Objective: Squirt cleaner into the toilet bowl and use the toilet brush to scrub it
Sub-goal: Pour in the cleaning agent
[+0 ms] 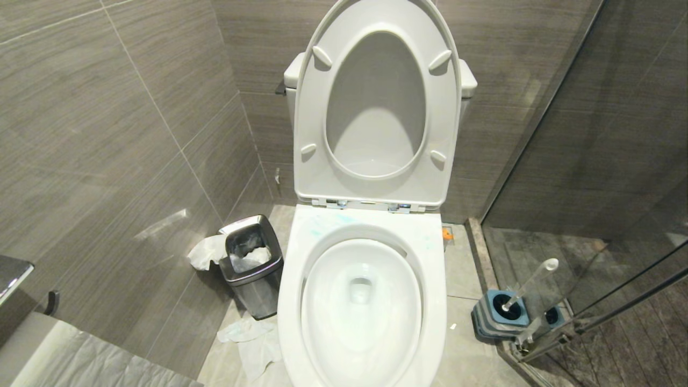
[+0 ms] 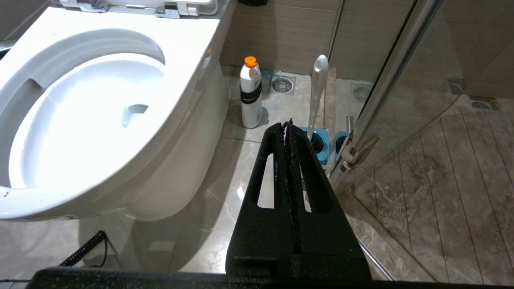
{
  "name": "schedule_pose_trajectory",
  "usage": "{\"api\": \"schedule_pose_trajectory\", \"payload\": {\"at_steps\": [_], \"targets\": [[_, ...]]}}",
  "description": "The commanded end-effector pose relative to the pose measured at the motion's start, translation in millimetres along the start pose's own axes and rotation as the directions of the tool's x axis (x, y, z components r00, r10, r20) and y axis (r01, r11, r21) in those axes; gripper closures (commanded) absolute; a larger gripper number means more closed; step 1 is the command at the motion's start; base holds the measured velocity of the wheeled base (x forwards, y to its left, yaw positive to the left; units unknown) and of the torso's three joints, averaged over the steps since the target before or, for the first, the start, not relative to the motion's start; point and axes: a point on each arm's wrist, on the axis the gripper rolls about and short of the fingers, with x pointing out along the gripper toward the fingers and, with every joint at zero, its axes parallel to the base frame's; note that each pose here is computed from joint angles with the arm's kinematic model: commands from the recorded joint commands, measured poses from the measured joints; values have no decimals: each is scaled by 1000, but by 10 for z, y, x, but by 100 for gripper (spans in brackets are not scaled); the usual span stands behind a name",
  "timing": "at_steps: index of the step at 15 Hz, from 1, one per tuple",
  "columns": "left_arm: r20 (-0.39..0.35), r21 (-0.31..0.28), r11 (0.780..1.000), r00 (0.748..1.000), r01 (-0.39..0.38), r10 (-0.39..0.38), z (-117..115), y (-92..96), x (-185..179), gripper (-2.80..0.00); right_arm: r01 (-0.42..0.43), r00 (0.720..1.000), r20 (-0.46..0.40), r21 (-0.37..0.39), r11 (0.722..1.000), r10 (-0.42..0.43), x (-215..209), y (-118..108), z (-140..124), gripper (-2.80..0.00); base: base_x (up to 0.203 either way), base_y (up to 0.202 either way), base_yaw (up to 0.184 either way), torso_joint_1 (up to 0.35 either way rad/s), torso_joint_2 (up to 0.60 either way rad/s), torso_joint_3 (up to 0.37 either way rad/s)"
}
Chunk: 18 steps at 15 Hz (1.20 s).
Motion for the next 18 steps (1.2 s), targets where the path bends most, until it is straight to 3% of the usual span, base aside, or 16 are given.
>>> {"api": "schedule_pose_trajectory", "payload": {"at_steps": [1,7,11,16,18], "targets": [[-3,0,1000,1000,2,-2,-5,0,2,0,-7,1000,-2,-13,1000,7,0,1,-2,0,0,0,0,0,0,0],[-3,0,1000,1000,2,-2,-5,0,2,0,-17,998,-60,-29,999,15,-15,4,11,0,0,0,0,0,0,0],[-3,0,1000,1000,2,-2,-5,0,2,0,-15,981,-193,-24,1000,10,-116,4,14,0,0,0,0,0,0,0],[-3,0,1000,1000,0,0,-5,0,2,0,-3,982,-186,-1,1000,2,-118,1,8,0,0,0,0,0,0,0],[-3,0,1000,1000,0,0,-5,0,2,0,-2,990,-143,-1,1000,2,-86,1,8,0,0,0,0,0,0,0]]}}
